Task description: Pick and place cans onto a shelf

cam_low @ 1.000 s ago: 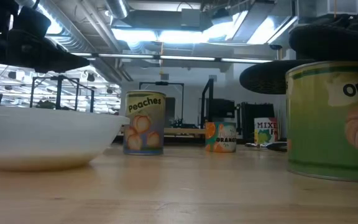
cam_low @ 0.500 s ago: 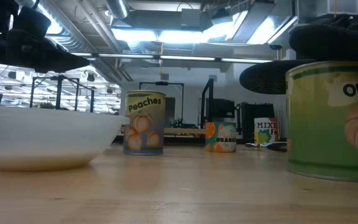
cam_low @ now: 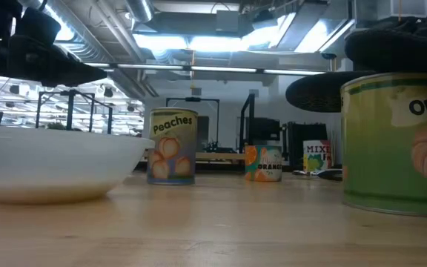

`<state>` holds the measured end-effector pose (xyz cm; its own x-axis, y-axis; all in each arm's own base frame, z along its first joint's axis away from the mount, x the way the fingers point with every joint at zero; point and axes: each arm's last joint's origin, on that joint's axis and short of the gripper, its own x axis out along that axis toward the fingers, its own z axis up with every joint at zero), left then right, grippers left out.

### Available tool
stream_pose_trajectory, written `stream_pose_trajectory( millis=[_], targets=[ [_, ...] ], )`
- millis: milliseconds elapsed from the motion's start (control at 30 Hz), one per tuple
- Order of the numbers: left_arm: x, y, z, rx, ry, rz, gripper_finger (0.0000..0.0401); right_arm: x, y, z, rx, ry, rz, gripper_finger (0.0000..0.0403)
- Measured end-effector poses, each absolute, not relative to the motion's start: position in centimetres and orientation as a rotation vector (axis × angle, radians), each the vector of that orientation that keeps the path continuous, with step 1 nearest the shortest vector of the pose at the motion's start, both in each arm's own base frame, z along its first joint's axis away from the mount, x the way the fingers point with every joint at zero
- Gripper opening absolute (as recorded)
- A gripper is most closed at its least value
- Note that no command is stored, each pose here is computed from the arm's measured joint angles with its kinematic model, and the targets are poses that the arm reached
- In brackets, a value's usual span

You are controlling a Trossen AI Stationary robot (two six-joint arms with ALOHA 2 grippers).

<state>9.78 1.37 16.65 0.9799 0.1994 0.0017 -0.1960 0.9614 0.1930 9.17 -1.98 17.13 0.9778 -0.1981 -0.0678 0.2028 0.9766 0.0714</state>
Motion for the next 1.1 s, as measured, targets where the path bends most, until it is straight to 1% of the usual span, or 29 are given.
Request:
stream_pose_trajectory(
  millis=[200, 400, 500, 833, 933, 1100],
  targets=[
    [9.8, 1.4, 16.7, 0.174, 0.007, 0.204, 0.0065, 9.2, -2.0, 17.1, 0.078, 0.061, -0.202, 0.0064],
    [9.7, 1.4, 17.7, 0.036, -0.107, 0.214, 0.0068, 9.2, -2.0, 17.1, 0.078, 0.061, -0.202, 0.0064],
    [9.7, 1.4, 18.0, -0.016, -0.149, 0.21, 0.0083, 9.2, -2.0, 17.1, 0.078, 0.06, -0.202, 0.0064],
    [9.6, 1.5, 18.2, -0.087, -0.17, 0.231, 0.016, 9.2, -2.0, 17.1, 0.078, 0.06, -0.202, 0.0064],
    [9.6, 1.4, 18.5, -0.092, -0.21, 0.224, 0.0169, 9.2, -2.0, 17.1, 0.078, 0.06, -0.202, 0.0064],
    [9.3, 1.4, 19.7, -0.117, -0.337, 0.207, 0.0171, 9.2, -2.0, 17.1, 0.078, 0.06, -0.202, 0.0064]
  ],
)
